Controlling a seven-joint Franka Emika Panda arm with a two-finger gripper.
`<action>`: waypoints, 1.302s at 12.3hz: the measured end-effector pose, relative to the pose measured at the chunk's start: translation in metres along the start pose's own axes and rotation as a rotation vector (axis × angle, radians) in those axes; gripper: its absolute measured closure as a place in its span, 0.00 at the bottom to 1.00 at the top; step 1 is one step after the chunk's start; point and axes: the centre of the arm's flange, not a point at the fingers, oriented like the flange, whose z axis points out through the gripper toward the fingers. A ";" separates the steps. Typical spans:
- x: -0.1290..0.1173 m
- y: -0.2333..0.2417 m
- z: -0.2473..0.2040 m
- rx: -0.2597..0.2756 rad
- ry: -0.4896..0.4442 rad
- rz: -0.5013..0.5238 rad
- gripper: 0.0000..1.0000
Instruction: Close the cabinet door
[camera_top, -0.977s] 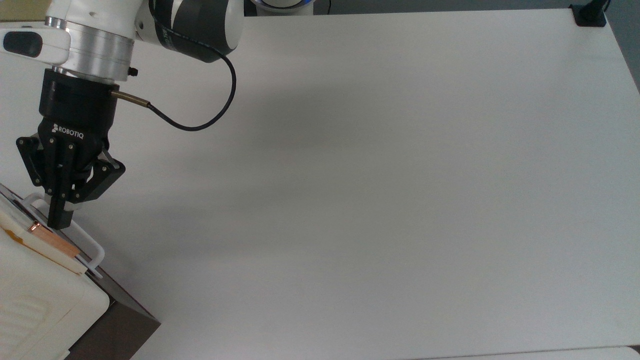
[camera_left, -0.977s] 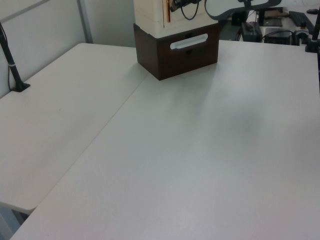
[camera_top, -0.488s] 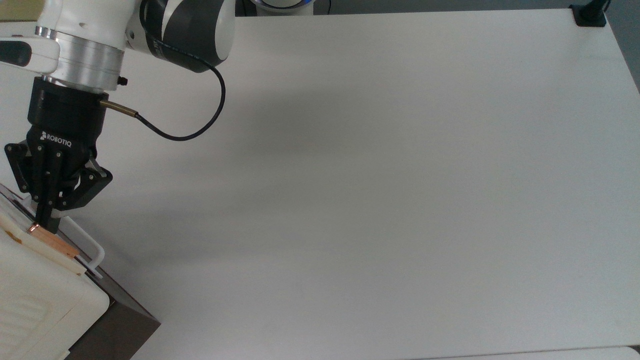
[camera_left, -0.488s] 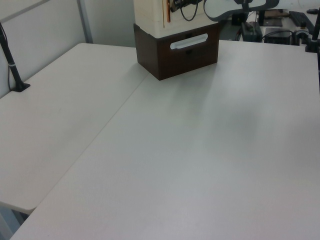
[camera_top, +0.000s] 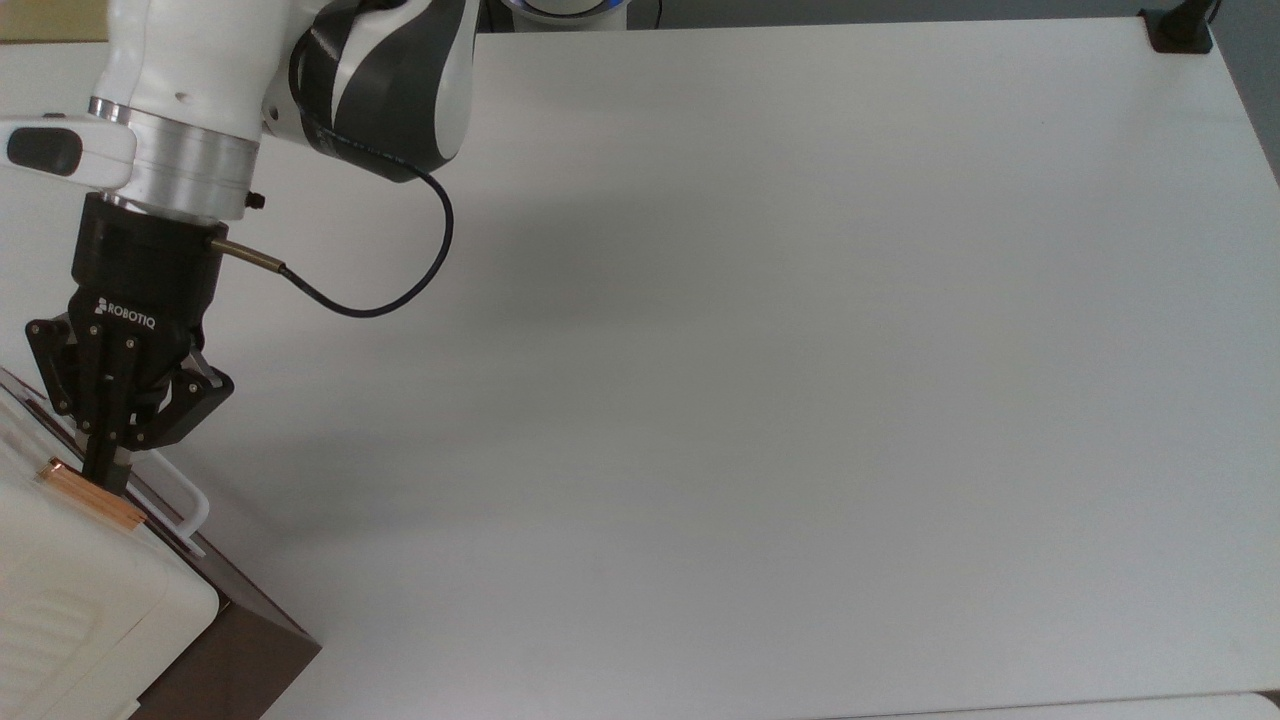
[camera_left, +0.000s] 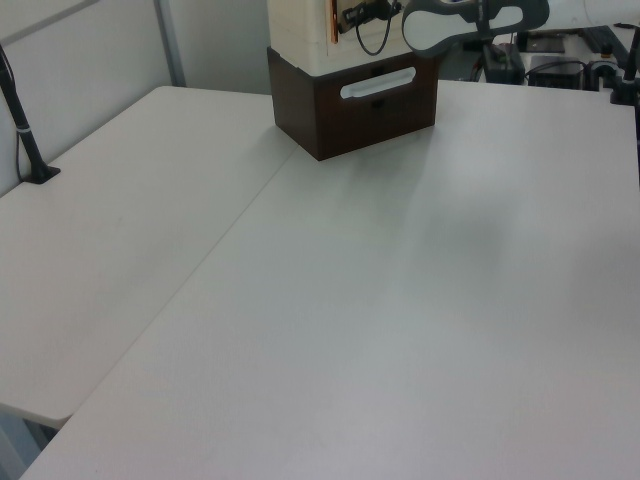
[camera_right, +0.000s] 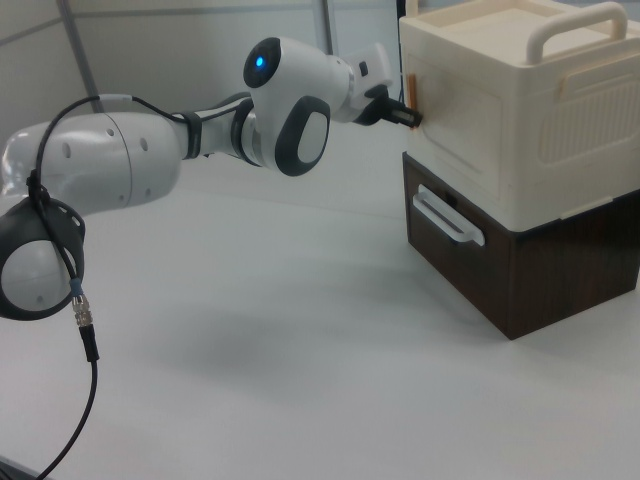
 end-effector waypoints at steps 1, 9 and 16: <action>-0.002 0.001 0.002 -0.002 -0.002 0.001 0.93; 0.013 -0.005 -0.019 0.018 0.011 0.002 0.93; -0.028 -0.019 -0.107 0.064 -0.549 -0.039 0.93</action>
